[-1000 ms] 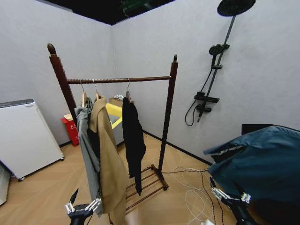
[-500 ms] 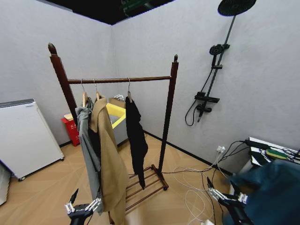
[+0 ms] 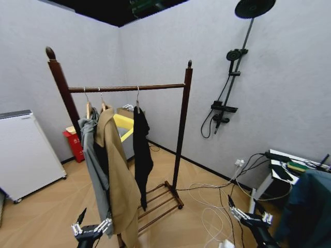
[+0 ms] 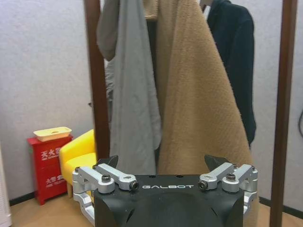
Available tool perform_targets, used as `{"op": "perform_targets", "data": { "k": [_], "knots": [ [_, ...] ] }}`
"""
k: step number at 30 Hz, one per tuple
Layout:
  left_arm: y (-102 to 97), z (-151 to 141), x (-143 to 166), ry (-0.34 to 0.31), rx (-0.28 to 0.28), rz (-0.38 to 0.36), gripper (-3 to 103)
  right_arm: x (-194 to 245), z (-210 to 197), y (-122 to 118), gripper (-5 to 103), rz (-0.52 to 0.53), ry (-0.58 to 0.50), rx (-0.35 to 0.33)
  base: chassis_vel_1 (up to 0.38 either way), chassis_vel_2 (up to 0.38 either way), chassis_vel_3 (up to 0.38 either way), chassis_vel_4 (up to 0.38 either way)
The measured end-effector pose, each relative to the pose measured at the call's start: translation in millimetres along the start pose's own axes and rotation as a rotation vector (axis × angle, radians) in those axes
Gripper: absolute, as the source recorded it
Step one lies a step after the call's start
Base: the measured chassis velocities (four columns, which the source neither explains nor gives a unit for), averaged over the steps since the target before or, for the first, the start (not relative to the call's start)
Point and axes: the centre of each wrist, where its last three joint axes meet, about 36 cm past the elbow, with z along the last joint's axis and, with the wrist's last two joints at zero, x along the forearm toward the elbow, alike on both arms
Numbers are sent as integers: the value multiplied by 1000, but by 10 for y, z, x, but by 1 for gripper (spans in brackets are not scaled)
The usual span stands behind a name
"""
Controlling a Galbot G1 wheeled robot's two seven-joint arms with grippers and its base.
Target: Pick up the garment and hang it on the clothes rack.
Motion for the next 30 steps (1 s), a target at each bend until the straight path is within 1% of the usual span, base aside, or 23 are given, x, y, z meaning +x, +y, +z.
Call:
{"op": "perform_targets", "data": {
  "k": [10, 30],
  "knots": [
    [0, 0, 0, 0, 0, 0, 100, -2, 1, 0, 100, 0, 1, -1, -80, -87, -82, -93],
    [0, 0, 0, 0, 0, 0, 100, -3, 2, 0, 100, 0, 2, -1, -123, -117, -121, -118]
  ]
}}
